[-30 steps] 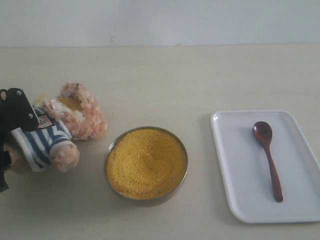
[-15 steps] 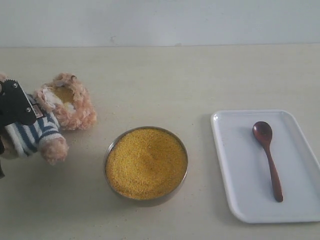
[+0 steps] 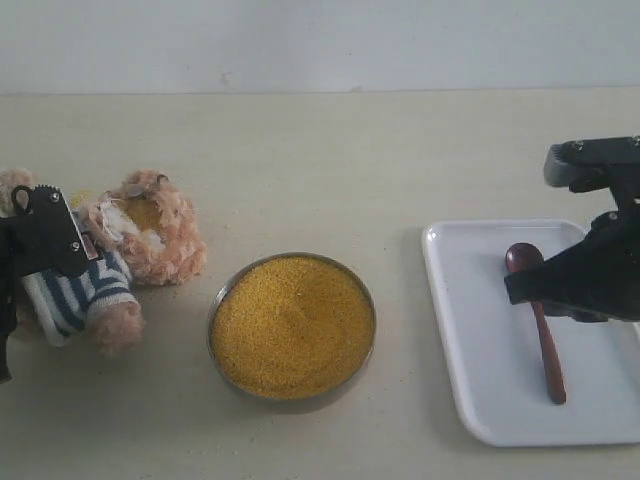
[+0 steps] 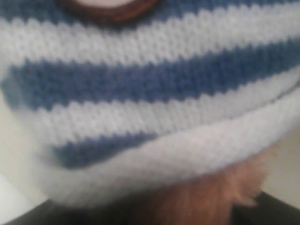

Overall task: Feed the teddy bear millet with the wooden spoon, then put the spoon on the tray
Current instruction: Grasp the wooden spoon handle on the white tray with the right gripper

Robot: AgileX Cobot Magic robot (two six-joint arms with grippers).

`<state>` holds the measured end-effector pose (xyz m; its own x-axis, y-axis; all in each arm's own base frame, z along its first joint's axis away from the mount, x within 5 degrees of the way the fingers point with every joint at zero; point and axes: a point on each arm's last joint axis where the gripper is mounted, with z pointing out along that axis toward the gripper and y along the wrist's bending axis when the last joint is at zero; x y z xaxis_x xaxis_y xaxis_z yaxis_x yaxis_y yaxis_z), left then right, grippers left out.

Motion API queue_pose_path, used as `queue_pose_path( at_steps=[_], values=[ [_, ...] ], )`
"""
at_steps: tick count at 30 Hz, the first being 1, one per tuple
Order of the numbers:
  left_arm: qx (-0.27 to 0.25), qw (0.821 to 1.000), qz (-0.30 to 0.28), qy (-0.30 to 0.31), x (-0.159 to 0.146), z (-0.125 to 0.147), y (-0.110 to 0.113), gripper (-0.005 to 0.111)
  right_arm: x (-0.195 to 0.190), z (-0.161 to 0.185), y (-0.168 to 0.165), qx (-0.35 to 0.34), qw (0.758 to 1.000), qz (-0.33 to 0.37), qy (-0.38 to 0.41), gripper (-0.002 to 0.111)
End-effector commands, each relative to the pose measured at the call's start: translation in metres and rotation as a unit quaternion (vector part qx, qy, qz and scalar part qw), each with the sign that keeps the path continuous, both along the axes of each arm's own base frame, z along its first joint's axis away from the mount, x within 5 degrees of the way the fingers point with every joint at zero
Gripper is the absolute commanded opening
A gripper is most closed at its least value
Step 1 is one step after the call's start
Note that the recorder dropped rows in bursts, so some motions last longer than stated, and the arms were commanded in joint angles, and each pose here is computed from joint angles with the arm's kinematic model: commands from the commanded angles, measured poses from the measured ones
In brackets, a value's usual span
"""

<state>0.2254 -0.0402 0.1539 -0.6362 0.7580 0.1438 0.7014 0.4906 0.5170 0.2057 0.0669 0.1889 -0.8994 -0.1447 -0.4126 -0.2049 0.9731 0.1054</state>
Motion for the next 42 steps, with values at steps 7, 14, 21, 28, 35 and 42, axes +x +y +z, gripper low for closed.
queue_pose_path(
  at_steps=[7,14,21,28,35,42],
  values=[
    [-0.018,1.0,0.018,-0.001,-0.002,-0.001,-0.003,0.004,0.011,-0.022,-0.001,-0.035,0.999,0.004,0.029,0.046],
    [-0.023,0.999,0.025,0.001,-0.003,-0.002,-0.004,0.004,0.024,-0.05,0.001,-0.045,0.998,-0.007,0.039,0.046],
    [-0.023,0.999,0.025,0.001,-0.003,-0.002,-0.004,0.004,0.031,-0.073,0.003,-0.05,0.997,-0.005,0.051,0.046],
    [-0.023,0.999,0.025,0.001,-0.003,-0.002,-0.004,0.004,0.032,-0.078,0.003,-0.052,0.997,-0.005,0.057,0.022],
    [-0.024,0.999,0.026,0.001,-0.003,-0.002,-0.004,0.004,0.038,-0.059,0.005,-0.061,0.996,0.015,0.061,0.0],
    [-0.034,0.998,0.048,-0.013,0.001,0.003,-0.006,0.004,0.034,0.013,0.028,-0.081,0.987,0.137,-0.001,0.0]
  ],
)
